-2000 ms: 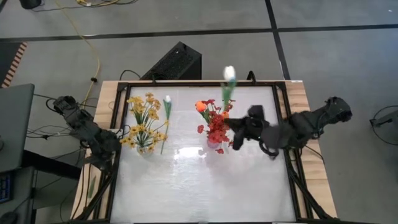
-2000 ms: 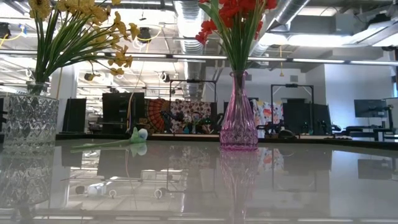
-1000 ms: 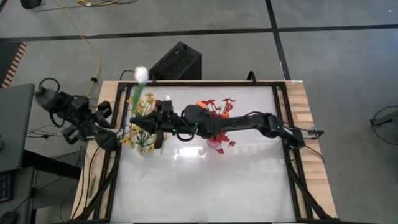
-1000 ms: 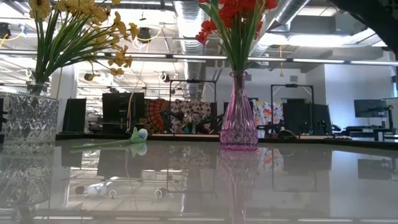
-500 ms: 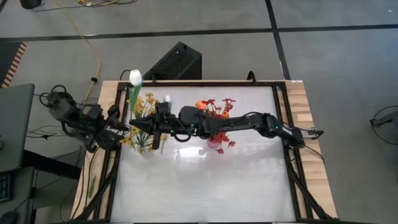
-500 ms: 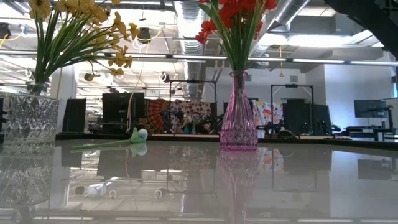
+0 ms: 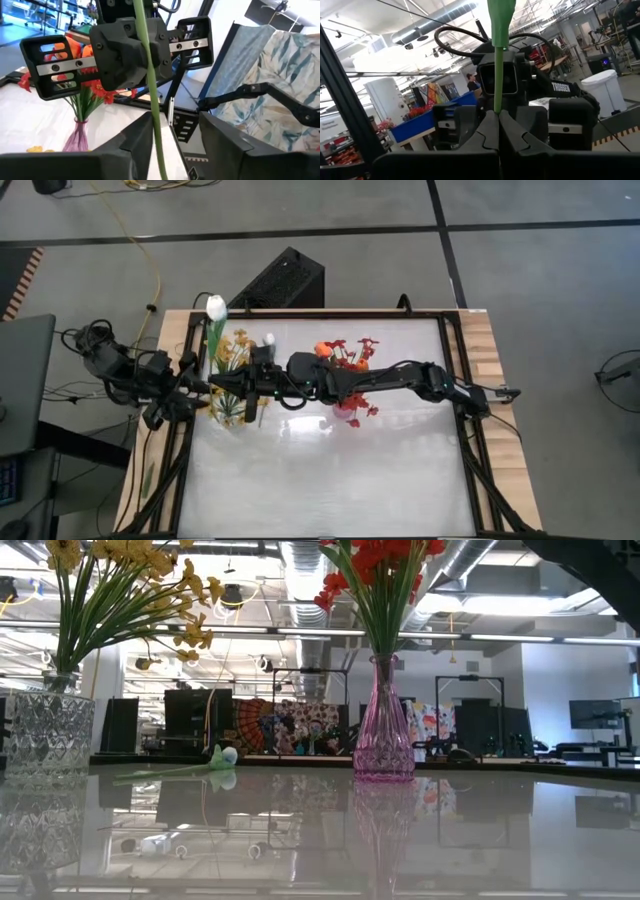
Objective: Sort flowers into vase by color
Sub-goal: Put the bottom white flower into the transparent vase
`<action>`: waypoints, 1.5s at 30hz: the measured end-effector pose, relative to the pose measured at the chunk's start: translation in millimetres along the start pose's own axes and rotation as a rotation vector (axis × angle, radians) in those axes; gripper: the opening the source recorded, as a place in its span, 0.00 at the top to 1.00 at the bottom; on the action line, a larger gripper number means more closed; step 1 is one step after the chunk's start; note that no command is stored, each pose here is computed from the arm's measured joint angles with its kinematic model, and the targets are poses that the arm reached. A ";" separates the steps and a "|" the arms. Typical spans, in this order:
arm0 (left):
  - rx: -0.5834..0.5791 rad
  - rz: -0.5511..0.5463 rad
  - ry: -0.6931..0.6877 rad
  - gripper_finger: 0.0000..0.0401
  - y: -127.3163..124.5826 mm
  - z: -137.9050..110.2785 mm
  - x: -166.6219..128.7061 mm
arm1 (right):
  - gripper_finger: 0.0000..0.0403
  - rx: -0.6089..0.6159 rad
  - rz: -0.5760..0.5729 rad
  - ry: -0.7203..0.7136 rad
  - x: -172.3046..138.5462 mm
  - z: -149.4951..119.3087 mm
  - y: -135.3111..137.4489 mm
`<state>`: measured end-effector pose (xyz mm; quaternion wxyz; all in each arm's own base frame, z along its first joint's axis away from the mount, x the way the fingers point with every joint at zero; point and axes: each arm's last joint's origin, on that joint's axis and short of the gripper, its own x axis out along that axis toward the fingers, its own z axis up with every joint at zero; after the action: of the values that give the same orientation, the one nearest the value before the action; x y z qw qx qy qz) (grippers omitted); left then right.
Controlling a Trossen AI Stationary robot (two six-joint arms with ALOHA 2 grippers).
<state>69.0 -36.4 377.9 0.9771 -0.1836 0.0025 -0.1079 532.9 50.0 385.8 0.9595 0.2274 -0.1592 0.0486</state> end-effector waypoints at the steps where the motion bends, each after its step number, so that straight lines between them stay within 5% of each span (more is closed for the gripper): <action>1: -0.005 0.001 0.000 0.67 0.0 0.0 0.0 | 0.95 0.000 0.000 0.000 0.0 0.0 0.0; 9: -0.001 0.039 0.008 0.97 -1.8 -2.2 7.5 | 0.92 0.001 0.035 0.018 -0.1 -0.9 1.5; 18: 0.012 0.062 -0.019 1.00 -2.6 5.2 5.3 | 0.82 0.003 0.114 0.064 -0.4 -1.1 2.5; 30: 0.104 0.217 -0.108 1.00 13.6 45.2 -48.3 | 0.44 0.022 0.246 0.204 -2.1 -7.3 4.3; 36: 0.099 0.268 -0.091 1.00 31.0 19.3 -62.1 | 0.40 0.096 0.289 0.370 -9.9 -2.5 15.4; 45: 0.089 0.323 -0.060 1.00 51.1 -37.5 -58.5 | 0.42 0.055 0.303 0.385 -21.6 16.1 46.6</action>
<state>20.9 9.0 322.5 0.9885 -0.1406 -0.0019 0.0559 500.2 83.9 411.9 0.9473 0.2133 -0.0046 0.2388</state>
